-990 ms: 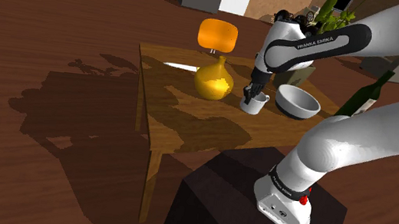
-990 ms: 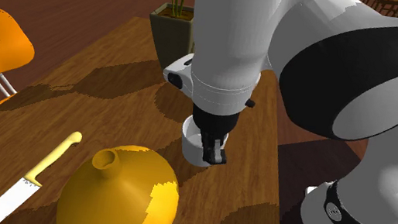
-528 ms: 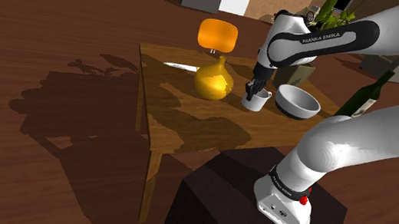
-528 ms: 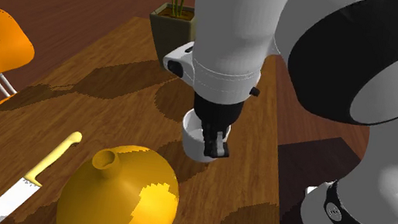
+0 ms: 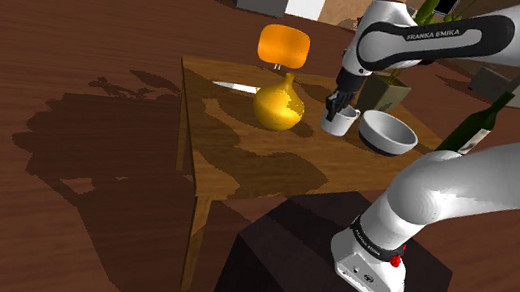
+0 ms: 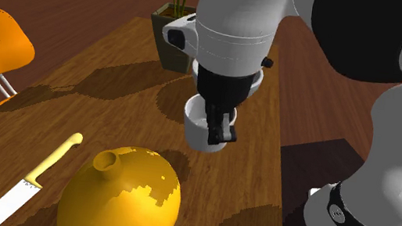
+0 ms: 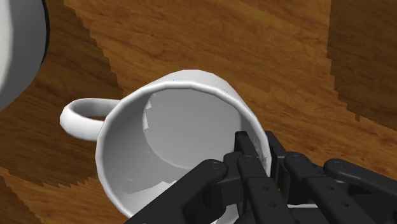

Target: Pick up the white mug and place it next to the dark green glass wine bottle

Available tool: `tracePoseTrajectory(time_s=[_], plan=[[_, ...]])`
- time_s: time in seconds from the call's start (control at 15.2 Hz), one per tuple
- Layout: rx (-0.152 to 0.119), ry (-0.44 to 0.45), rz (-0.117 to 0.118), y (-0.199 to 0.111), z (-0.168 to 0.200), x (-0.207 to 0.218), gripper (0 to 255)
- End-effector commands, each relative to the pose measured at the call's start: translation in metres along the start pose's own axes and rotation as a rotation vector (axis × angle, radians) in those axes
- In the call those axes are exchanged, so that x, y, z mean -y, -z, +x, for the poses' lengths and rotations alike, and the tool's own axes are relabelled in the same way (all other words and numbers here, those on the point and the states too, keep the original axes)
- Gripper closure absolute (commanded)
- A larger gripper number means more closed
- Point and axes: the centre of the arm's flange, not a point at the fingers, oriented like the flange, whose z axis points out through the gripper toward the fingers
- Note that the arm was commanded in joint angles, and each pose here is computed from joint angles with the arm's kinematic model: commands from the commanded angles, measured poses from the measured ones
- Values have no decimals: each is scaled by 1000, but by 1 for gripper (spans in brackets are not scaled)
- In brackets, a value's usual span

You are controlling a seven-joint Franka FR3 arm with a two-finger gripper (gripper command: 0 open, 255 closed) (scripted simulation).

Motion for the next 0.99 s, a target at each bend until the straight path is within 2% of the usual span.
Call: tracePoseTrajectory(time_s=[0.0, 0.92], plan=[[0, 0, 0, 11, -1, 0, 255], [0, 0, 0, 85, -3, -4, 255]])
